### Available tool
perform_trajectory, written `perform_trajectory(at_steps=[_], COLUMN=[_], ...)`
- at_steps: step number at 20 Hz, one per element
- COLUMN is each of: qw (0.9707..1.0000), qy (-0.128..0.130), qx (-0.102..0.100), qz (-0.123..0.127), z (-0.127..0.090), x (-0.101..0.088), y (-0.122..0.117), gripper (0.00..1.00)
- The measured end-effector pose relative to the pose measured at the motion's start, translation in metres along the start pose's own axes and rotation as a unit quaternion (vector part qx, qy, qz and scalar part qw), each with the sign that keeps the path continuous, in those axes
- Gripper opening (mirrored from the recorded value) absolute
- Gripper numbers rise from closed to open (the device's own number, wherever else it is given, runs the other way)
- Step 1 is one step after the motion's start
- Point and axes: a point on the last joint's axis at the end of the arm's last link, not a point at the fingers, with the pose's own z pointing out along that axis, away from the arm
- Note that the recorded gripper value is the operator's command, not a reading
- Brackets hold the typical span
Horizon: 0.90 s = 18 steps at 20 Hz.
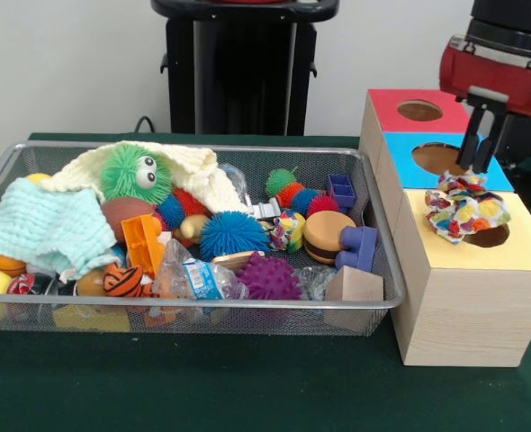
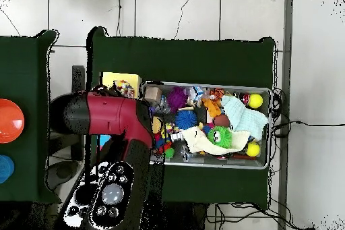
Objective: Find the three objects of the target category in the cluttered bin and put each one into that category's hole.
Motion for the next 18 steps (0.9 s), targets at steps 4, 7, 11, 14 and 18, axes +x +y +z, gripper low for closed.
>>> perform_trajectory(at_steps=[4, 7, 11, 14, 18], qw=[1.0, 0.9999, 0.9997, 0.9995, 0.9992], qy=[0.004, 0.011, 0.02, 0.027, 0.036], qx=[0.001, 0.005, 0.009, 0.011, 0.015], qz=[-0.005, -0.009, -0.009, -0.007, -0.002], z=[-0.004, -0.007, -0.009, -0.01, -0.011], x=[0.009, 0.018, 0.024, 0.026, 0.026], y=[0.007, 0.011, 0.014, 0.014, 0.012], gripper=[0.0, 0.0, 0.0, 0.0, 0.0])
